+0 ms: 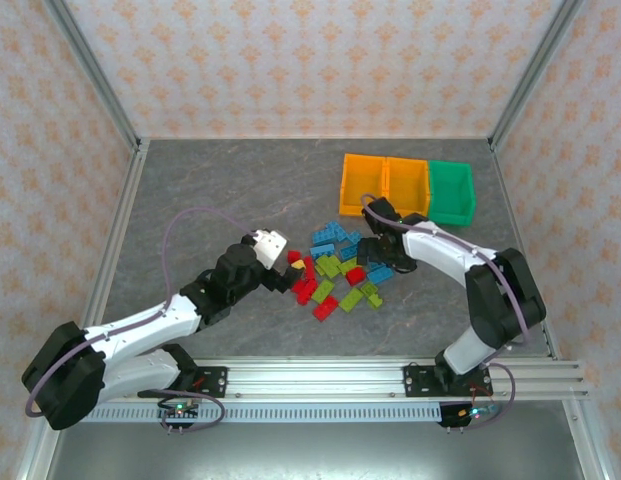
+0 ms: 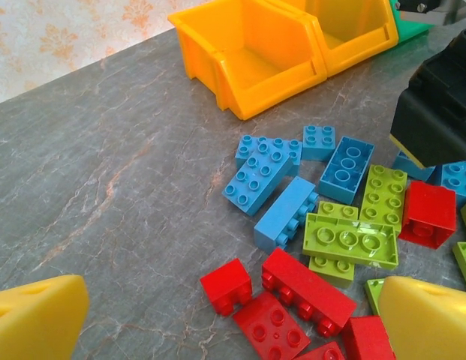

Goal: Sort the legos into containers by color

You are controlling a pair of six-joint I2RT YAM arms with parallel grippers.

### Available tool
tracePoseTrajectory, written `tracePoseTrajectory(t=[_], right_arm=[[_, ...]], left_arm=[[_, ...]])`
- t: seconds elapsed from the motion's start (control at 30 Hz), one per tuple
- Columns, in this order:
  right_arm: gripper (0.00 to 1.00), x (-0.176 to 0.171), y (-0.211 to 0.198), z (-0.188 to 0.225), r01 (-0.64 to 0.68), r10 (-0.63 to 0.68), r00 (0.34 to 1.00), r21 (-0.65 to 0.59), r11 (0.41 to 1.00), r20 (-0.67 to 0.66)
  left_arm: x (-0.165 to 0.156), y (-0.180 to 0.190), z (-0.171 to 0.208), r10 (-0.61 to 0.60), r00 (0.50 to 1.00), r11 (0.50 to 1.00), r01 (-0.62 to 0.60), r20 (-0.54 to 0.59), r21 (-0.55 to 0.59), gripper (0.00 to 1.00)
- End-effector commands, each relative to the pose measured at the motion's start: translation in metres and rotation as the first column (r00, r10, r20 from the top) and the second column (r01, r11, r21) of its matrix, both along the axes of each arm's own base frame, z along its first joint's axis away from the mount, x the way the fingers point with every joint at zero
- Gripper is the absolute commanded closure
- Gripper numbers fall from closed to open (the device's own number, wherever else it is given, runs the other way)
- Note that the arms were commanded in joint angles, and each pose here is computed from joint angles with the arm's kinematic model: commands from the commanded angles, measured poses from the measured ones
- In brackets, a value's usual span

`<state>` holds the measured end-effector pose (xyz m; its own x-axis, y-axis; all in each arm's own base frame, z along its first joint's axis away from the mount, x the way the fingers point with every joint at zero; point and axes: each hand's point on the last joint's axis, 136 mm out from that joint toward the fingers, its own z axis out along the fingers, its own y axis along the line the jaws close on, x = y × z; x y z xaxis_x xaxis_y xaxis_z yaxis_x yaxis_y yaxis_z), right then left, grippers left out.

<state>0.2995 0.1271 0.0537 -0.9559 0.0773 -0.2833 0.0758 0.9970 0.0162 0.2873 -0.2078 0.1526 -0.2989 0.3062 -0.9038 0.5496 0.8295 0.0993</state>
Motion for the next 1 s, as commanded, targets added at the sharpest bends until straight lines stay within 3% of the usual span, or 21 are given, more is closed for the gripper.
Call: tracePoseTrajectory(t=[0.0,0.23,0.4,0.67,0.97], right_arm=[[0.07,0.012,0.010,-0.002,-0.100,0.100,0.995,0.031,0.994,0.009],[0.20,0.009,0.006,-0.018,-0.095,0.096,0.995,0.029,0.995,-0.032],[0.21,0.005,0.002,-0.028,-0.100,0.101,0.992,0.019,0.995,-0.073],[0.40,0.011,-0.001,-0.020,-0.088,0.089,0.995,0.015,0.996,-0.050],[0.46,0.020,-0.024,0.043,0.076,-0.082,0.980,0.040,0.996,0.183]], left_arm=[[0.006,0.003,0.006,0.030,0.999,1.000,-0.030,0.036,0.004,0.00],[0.007,0.003,0.003,0.033,0.999,0.999,-0.033,0.036,0.003,0.00],[0.008,0.004,0.002,0.042,0.998,0.999,-0.042,0.037,0.007,0.00],[0.007,0.002,0.003,0.029,0.999,1.000,-0.029,0.036,-0.005,0.00],[0.006,0.002,0.007,0.033,0.999,0.999,-0.032,0.040,-0.020,0.00]])
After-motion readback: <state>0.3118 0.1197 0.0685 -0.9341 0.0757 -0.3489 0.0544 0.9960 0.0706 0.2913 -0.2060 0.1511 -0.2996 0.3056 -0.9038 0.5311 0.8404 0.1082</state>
